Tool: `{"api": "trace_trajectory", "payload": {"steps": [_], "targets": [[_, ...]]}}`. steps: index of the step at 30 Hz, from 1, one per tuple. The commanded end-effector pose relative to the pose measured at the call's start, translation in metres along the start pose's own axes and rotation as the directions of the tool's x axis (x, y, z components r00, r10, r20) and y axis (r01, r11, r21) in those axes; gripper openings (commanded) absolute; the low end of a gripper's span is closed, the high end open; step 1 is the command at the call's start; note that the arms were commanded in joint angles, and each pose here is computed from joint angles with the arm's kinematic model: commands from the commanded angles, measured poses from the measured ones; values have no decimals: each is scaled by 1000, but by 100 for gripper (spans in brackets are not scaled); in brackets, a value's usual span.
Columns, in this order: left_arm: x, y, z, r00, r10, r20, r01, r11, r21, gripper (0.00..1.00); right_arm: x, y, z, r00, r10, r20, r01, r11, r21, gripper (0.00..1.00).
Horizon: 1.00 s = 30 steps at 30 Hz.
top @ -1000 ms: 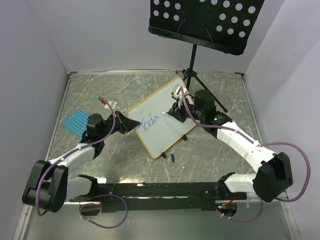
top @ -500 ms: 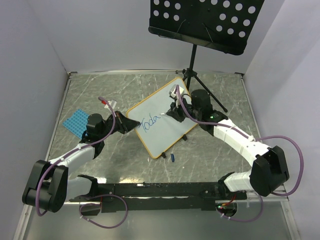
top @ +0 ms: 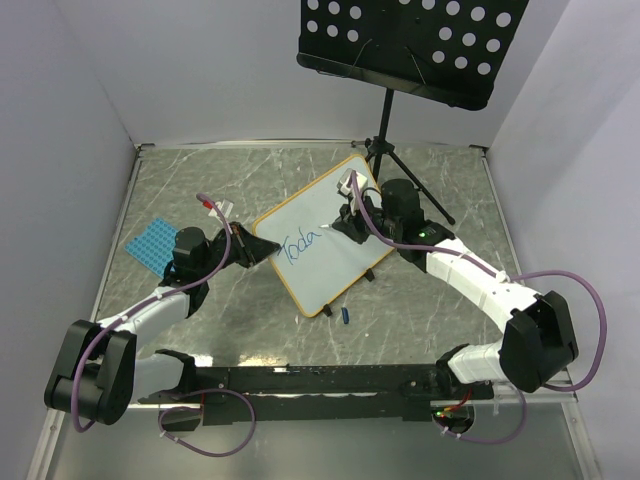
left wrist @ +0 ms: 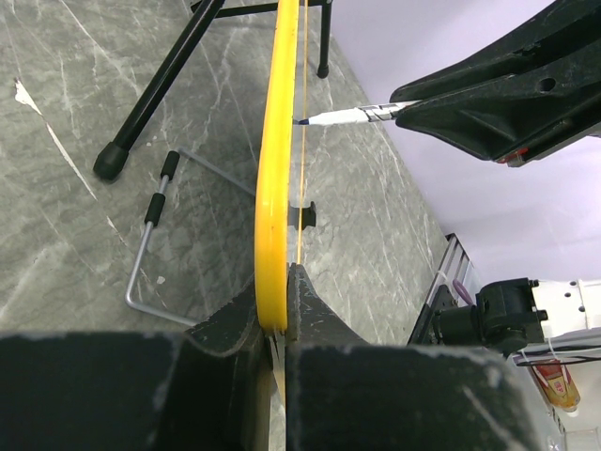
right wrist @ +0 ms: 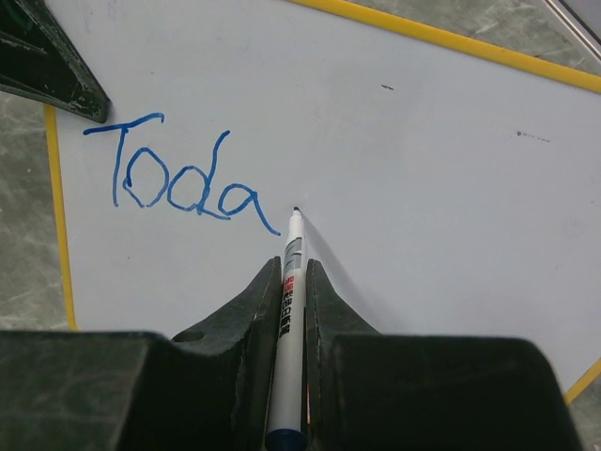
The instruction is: Write a sentence on the whiteboard
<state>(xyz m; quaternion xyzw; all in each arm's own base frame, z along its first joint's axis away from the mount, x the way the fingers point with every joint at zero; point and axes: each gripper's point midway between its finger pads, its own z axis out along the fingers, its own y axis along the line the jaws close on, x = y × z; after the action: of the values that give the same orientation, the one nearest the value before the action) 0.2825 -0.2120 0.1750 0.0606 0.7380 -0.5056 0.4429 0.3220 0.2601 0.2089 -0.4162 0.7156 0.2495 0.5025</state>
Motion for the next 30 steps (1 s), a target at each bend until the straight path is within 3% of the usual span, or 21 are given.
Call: {"api": "trace_trajectory", "payload": {"steps": [1,15,30], "targets": [[26,-6,-3,994,48,-101,-42,997,61,1,-17,-4,6,999,-27,37,27,1000,3,0],[26,-6,-4,994,52,-98,-47,997,59,1,15,8,-3,998,-35,-53,33,999,-42,0],[25,-7,-5,994,53,-94,-48,997,62,1,10,-9,-9,999,-26,-38,27,999,23,0]]}}
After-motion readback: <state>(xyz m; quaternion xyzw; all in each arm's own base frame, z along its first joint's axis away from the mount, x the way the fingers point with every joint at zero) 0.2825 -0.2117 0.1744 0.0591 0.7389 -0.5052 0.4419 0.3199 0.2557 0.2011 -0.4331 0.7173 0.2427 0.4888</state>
